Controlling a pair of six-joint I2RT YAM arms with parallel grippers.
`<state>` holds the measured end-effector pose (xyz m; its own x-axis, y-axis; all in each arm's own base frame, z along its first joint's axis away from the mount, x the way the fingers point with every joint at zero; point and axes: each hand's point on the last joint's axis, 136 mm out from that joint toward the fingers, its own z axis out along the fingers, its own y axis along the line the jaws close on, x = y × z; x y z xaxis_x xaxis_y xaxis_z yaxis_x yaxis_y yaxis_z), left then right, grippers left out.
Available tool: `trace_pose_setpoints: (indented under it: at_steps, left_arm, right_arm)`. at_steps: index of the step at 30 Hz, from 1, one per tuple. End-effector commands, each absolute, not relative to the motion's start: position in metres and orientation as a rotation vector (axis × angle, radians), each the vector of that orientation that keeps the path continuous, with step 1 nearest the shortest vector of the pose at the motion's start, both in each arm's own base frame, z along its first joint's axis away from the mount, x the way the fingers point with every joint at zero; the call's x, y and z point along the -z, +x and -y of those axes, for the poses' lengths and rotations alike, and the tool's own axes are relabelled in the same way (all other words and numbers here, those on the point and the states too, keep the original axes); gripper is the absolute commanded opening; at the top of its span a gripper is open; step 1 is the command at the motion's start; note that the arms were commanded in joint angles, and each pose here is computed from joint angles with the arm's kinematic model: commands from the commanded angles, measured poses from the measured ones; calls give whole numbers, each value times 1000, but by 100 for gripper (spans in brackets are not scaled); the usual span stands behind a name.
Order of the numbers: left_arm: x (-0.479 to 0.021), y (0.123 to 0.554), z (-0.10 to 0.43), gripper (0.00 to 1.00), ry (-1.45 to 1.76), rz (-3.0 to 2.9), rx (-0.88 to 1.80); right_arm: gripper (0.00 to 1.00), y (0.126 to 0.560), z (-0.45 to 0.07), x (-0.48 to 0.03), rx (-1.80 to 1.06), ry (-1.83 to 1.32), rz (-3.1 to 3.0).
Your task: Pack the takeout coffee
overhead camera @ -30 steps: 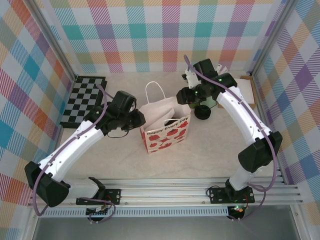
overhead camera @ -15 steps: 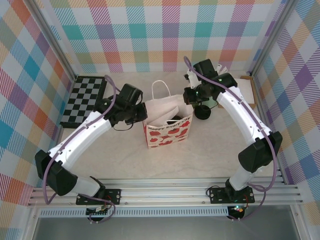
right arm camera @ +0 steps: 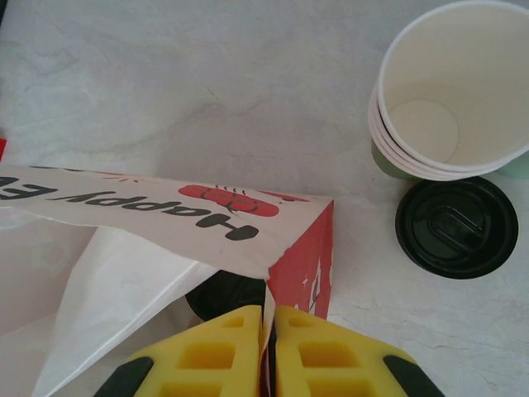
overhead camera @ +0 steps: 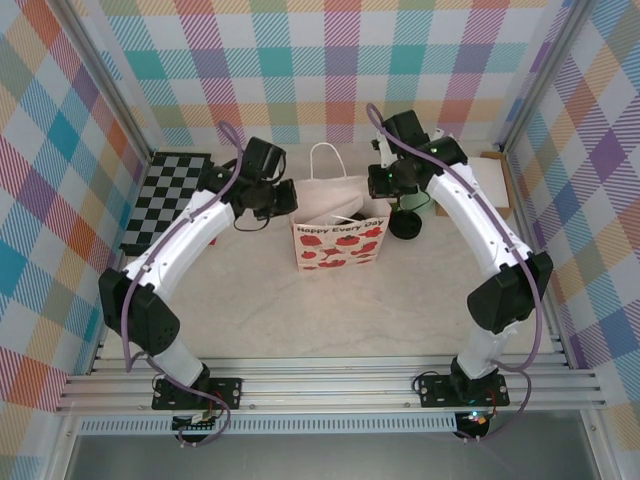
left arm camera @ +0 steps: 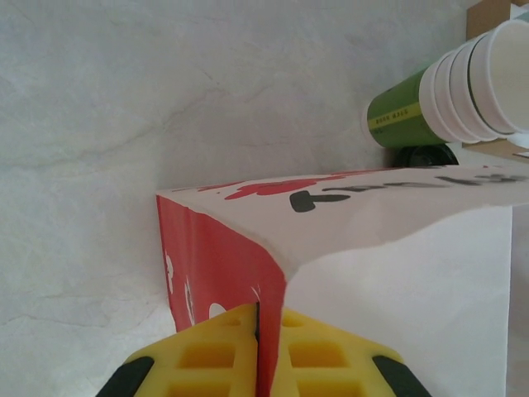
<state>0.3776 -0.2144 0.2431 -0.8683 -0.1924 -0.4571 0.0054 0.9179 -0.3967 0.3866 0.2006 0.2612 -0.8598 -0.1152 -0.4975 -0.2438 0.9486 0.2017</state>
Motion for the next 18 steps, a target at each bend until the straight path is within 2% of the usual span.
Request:
trace_pose_setpoints:
  at_steps: [1, 4, 6, 10, 18]
  left_arm:
    - [-254, 385, 216, 9, -70, -2566, 557]
    - [-256, 390, 219, 13, -46, -2570, 562]
    - [-256, 393, 217, 19, -33, -2577, 556]
    - [-271, 397, 202, 38, -42, -2559, 536]
    - [-327, 382, 148, 63, -87, -2357, 471]
  right_arm:
    - [13, 386, -195, -271, -352, -201, -2608]
    - [15, 383, -191, -276, -338, -193, -2610]
    - [20, 381, -188, -278, -324, -184, -2613]
    - [44, 373, -181, -297, -331, -169, -2571]
    - [69, 359, -152, -335, -371, -97, -2400]
